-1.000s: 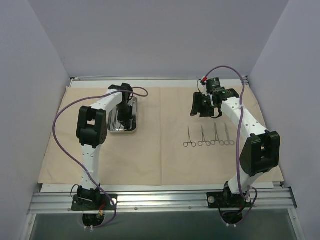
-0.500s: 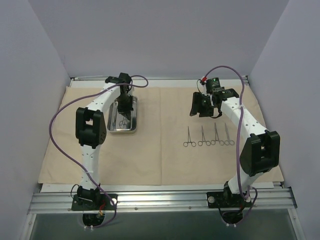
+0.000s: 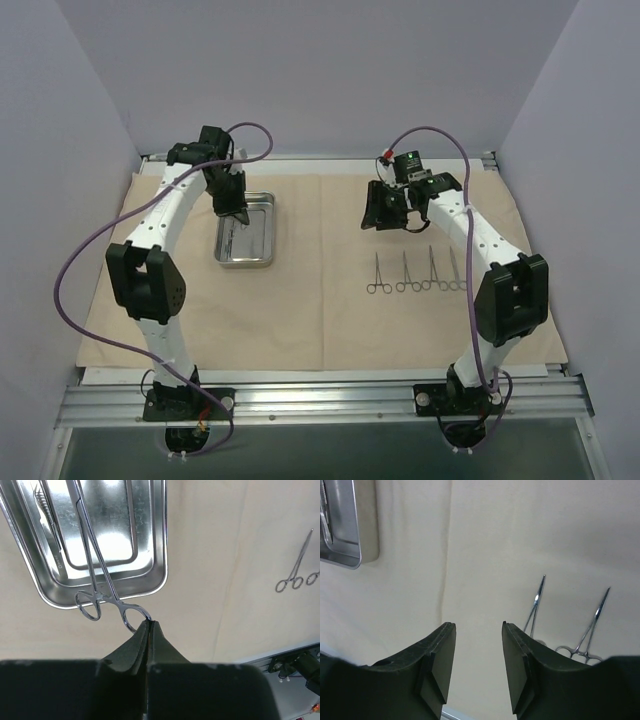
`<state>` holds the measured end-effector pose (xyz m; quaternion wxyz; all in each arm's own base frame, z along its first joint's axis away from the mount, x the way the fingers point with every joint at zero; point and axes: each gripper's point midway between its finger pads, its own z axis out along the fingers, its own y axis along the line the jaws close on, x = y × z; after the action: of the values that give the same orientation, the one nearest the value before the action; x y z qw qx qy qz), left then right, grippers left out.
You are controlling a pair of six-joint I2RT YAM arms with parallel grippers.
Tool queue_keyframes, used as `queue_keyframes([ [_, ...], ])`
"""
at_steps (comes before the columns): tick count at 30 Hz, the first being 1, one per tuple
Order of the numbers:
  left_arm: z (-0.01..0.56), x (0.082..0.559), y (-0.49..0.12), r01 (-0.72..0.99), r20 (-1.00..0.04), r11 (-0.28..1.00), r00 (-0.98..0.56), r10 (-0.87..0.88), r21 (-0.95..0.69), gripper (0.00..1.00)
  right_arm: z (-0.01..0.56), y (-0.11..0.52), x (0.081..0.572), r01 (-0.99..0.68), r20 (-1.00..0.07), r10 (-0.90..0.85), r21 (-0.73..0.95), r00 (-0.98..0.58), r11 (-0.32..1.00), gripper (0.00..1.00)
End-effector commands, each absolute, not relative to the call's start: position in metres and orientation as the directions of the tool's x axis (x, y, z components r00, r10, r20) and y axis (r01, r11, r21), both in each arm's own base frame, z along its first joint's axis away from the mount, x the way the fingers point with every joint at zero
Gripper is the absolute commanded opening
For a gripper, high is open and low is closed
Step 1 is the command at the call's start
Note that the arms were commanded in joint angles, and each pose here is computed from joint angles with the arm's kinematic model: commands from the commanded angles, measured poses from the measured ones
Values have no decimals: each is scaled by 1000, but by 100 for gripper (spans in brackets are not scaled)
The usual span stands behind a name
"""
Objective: Open and lay out the surgical kit
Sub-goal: Place the medical item in the surgical kit.
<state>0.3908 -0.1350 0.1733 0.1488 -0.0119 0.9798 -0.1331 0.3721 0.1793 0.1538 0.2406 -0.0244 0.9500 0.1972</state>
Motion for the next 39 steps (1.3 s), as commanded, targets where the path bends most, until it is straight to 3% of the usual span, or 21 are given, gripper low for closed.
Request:
queue_keyframes([
  [1, 195, 392, -142, 50, -348, 935, -934, -81, -352, 2, 173, 198, 376, -177, -493, 46, 396, -869, 901, 42],
  [8, 246, 376, -169, 137, -446, 837, -884, -137, -529, 2, 202, 236, 381, -217, -501, 120, 563, -857, 797, 40],
  [19, 292, 315, -211, 274, -447, 587, -878, -172, -762, 2, 259, 307, 376, -337, -485, 216, 805, -847, 488, 48],
  [29, 330, 273, -232, 383, -499, 448, -849, -174, -808, 2, 295, 362, 348, -449, -505, 206, 854, -838, 264, 63],
  [39, 332, 257, -240, 376, -483, 422, -857, -181, -825, 2, 300, 375, 334, -450, -473, 212, 880, -855, 148, 60],
])
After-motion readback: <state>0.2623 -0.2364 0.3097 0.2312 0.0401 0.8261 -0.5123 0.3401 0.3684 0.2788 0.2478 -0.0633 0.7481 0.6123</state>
